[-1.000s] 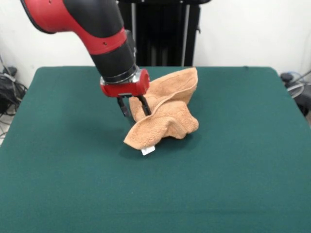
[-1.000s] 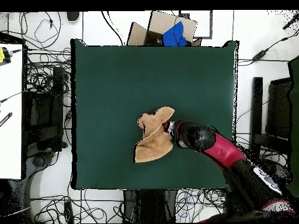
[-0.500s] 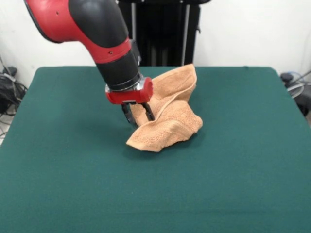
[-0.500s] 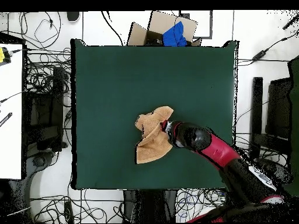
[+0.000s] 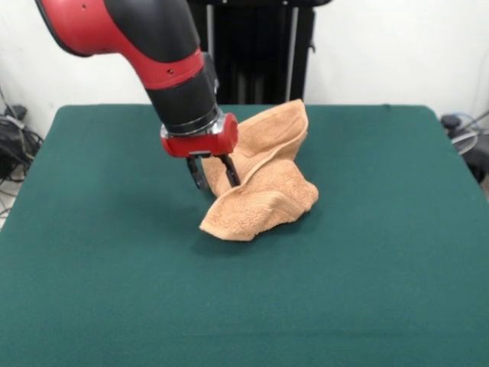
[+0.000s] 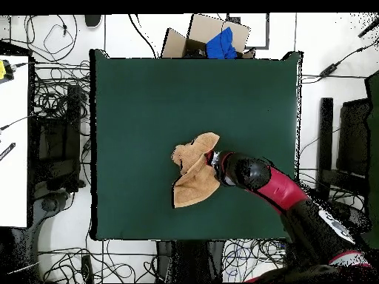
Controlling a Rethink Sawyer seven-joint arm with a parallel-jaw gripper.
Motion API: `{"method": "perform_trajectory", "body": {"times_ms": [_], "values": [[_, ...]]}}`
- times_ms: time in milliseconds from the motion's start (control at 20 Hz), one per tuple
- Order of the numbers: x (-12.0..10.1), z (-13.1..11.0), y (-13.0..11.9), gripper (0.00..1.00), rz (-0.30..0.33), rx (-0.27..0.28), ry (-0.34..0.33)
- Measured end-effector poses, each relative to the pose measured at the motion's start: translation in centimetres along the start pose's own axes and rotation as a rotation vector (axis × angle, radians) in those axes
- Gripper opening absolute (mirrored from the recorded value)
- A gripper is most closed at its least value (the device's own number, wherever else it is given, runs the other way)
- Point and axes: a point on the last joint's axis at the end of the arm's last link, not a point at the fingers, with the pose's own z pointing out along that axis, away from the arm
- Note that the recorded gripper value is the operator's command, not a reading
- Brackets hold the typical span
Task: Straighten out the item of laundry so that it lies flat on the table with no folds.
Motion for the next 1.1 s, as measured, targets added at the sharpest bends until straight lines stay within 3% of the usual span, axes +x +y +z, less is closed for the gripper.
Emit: {"method": "perform_trajectory", "body": {"times_ms": [500,1100], "values": [[-0.8,-2.0,1.5,1.00,-0.022,0.006,0.027],[-1.9,-2.2,2.1,1.00,-0.019,0.004,0.017]]}}
